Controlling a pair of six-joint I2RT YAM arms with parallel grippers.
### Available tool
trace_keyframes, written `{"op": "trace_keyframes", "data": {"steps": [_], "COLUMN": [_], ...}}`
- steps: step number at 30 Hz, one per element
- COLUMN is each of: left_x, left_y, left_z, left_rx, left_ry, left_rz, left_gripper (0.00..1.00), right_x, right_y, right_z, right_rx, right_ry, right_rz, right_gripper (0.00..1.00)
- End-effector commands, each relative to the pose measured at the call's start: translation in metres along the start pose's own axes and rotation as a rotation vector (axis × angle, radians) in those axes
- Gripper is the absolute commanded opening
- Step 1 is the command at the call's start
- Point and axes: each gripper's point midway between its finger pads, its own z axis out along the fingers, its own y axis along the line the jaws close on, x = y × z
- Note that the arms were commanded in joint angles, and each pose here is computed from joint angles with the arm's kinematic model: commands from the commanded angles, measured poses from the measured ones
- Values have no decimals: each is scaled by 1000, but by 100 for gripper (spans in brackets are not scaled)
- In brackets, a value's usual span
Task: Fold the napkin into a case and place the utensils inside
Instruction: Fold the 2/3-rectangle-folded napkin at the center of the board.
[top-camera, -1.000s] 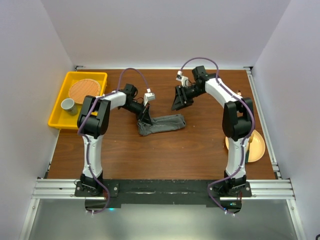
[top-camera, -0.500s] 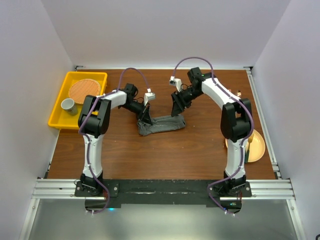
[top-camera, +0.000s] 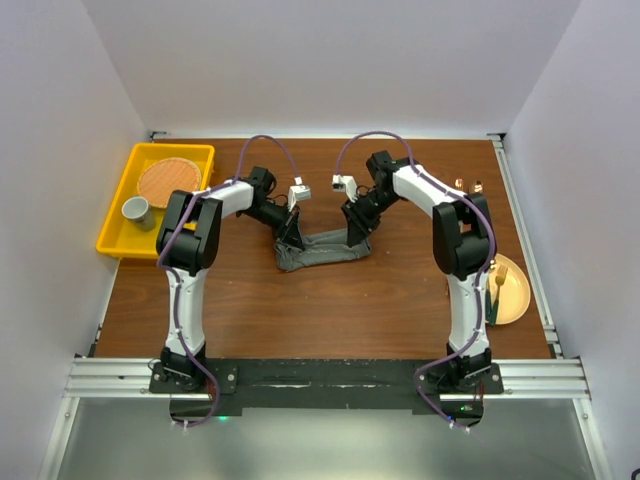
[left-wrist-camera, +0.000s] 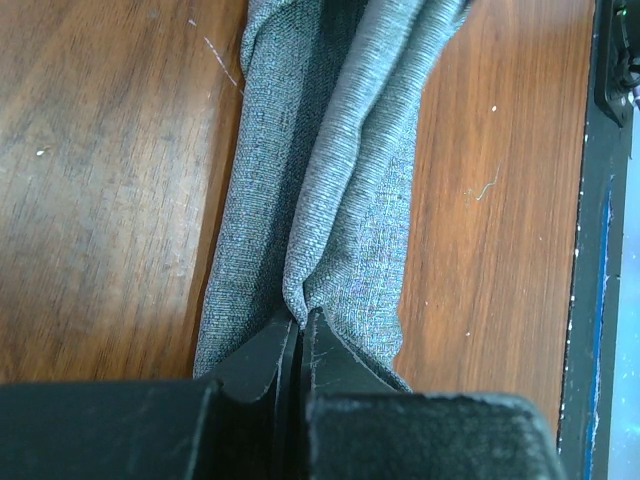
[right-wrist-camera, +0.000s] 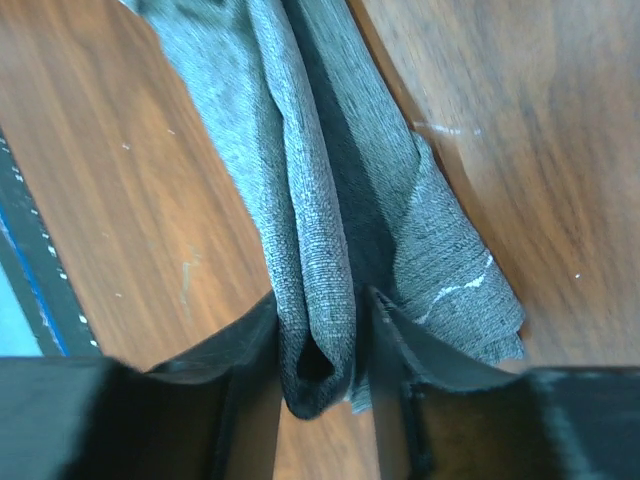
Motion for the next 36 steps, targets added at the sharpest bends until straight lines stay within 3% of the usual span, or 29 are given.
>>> {"op": "trace_keyframes", "data": {"steps": [1,4,9,13,21,25,28,36], "left_x": [1,-7,-34,-62,-44,-36,-26,6], "left_y": [15,8,-14,-20,3,19,21,-4], "left_z": [-5,-9,-30,-49,-45,-37,-28,-12], "left_rx": [-47,-44,-41,-129,-212,-246,-215,-108], "left_ry": [13,-18,-109,-185,-115,-88,-46,35], "left_rz": [52,86,186,309,293,277,256,230], "left_gripper": [2,14,44,52,72,71,64,34], "right_x": [5,10,18,24,30,34,37,47], "right_y": [-13,-18,-24,-25,-29,-27,-23,6], "right_z": [9,15,25,29,34,37,36,33], "right_rx": [34,40,43,39,44,39,26,-38], "right_ry": [21,32,57,67,83,97,103,131], "right_rz": [-38,-16,38,67,101,106,116,156], "right_gripper": [29,22,13,11,7,4,0,0]}}
